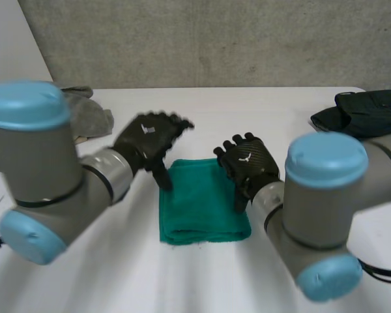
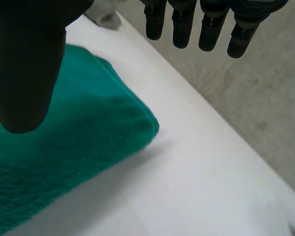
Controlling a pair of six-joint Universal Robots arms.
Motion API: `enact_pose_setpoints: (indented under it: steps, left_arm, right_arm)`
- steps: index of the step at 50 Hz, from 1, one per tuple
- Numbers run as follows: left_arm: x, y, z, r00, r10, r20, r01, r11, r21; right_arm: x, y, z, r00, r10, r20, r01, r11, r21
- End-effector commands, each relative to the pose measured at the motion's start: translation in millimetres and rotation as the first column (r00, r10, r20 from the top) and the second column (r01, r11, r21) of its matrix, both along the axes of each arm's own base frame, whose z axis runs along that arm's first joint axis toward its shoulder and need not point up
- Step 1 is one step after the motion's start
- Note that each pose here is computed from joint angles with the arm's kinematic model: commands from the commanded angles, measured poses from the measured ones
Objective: Fold the laundry.
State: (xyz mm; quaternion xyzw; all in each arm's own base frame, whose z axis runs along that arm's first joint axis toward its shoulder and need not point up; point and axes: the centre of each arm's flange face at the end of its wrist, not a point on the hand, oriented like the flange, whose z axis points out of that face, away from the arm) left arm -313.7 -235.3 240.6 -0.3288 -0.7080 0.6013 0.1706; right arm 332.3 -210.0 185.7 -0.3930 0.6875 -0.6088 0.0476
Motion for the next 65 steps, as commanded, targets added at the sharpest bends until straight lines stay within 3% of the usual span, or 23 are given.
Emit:
enact_pose_setpoints:
  steps: [1, 3, 6, 7, 10, 22, 45, 49, 57, 65]
  left_arm:
    - [11, 17, 54, 0.979, -0.134, -0.157, 0.133, 0.991, -0.013]
    - [12, 30, 61, 0.947, -0.255, -0.197, 0.266, 0.963, 0.032]
    - [13, 41, 63, 0.911, -0.345, -0.225, 0.370, 0.926, 0.076]
    - [13, 50, 64, 0.883, -0.402, -0.241, 0.435, 0.895, 0.102]
    - [13, 61, 63, 0.848, -0.464, -0.255, 0.504, 0.856, 0.117]
    - [10, 60, 47, 0.889, -0.399, -0.225, 0.426, 0.901, 0.085]
    - [11, 51, 47, 0.891, -0.378, -0.251, 0.404, 0.913, 0.062]
    - [12, 48, 50, 0.892, -0.370, -0.258, 0.396, 0.917, 0.053]
    - [13, 39, 78, 0.889, -0.362, -0.279, 0.368, 0.929, -0.032]
    - [10, 32, 101, 0.882, -0.340, -0.325, 0.332, 0.940, -0.082]
  right_arm:
    - [-4, 50, -21, 0.996, 0.087, -0.013, -0.087, 0.995, -0.037]
    - [-5, 57, -29, 0.995, 0.100, -0.009, -0.100, 0.994, -0.036]
    - [-4, 65, -46, 0.993, 0.115, 0.005, -0.115, 0.993, -0.040]
    - [-3, 65, -50, 0.993, 0.118, 0.003, -0.118, 0.992, -0.041]
    - [0, 63, -62, 0.993, 0.116, 0.004, -0.116, 0.992, -0.049]
    - [14, 41, -85, 0.994, 0.103, 0.023, -0.101, 0.993, -0.060]
    - [38, 9, -76, 0.987, 0.132, 0.095, -0.117, 0.982, -0.150]
    - [41, -12, -52, 0.981, 0.123, 0.151, -0.089, 0.972, -0.217]
    - [23, -100, 33, 0.938, 0.046, 0.344, 0.099, 0.914, -0.392]
    - [-59, -209, 108, 0.860, -0.003, 0.511, 0.317, 0.787, -0.528]
